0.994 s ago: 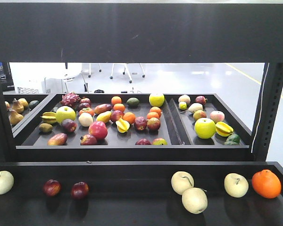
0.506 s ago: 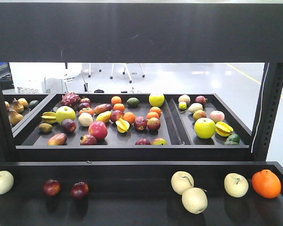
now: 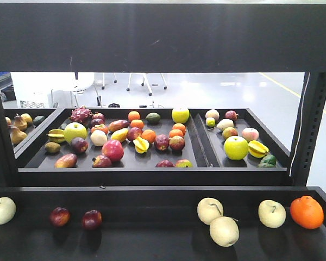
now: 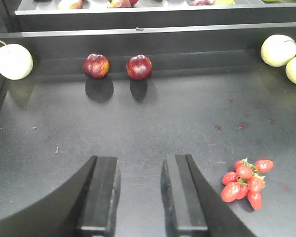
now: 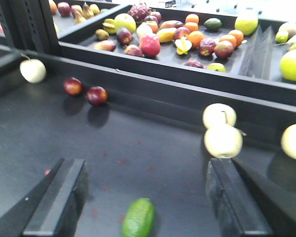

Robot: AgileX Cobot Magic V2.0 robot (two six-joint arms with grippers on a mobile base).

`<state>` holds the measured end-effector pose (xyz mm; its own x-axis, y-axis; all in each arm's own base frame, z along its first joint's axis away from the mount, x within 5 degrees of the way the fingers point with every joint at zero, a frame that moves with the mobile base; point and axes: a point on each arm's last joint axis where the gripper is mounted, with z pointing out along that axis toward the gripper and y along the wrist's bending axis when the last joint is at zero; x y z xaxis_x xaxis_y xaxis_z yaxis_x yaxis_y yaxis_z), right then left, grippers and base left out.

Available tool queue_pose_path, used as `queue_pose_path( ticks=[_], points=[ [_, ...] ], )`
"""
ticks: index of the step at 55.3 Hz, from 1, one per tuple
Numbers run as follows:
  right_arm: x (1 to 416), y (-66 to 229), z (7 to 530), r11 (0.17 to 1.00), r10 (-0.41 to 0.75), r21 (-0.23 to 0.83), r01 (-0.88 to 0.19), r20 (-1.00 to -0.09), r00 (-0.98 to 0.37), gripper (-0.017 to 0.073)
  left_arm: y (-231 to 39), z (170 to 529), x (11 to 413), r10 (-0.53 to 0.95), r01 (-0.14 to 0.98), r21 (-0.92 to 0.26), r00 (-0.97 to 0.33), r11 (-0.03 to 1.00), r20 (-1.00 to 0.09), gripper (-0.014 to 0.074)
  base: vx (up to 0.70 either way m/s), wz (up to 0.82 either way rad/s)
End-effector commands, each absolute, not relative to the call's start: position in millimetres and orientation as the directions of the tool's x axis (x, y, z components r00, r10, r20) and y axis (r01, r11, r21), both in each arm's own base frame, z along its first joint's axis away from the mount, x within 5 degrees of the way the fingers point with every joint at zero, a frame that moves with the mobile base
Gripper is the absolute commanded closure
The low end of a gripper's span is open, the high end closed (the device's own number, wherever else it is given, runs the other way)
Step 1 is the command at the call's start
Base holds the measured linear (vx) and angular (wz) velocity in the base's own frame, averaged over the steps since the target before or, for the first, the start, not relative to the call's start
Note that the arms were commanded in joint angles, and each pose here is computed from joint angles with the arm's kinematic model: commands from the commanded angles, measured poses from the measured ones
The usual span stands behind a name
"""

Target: Pick snacks and fruit into basket

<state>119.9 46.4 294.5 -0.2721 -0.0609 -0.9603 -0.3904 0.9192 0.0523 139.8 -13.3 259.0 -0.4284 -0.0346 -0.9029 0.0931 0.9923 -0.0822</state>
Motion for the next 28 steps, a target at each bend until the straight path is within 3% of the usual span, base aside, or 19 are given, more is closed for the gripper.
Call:
queue_pose_path(
  ticks=[1, 8, 20, 28],
  points=[
    [123, 43, 310, 0.933, 0.017, 0.088, -0.348, -0.979, -0.201, 0.0013, -11, 276, 143, -0.060, 0.066, -0.086, -0.325, 0.994, -0.944, 0.0265, 0.00, 0.00],
    [127, 43, 310, 0.938, 0.026, 0.093, -0.333, -0.979, -0.200, 0.0043, -11, 276, 143, -0.060, 0.067, -0.087, -0.329, 0.994, -0.943, 0.0265, 0.00, 0.00],
    [146, 45, 300, 0.951, 0.028, 0.102, -0.292, -0.968, -0.248, 0.0190, -13, 271, 141, -0.054, 0.084, -0.093, -0.380, 0.992, -0.923, 0.0265, 0.00, 0.00],
    [158, 48, 289, 0.952, 0.024, 0.118, -0.281, -0.948, -0.318, 0.0195, -14, 268, 143, -0.051, 0.090, -0.096, -0.414, 0.991, -0.909, 0.0225, 0.00, 0.00]
  ],
)
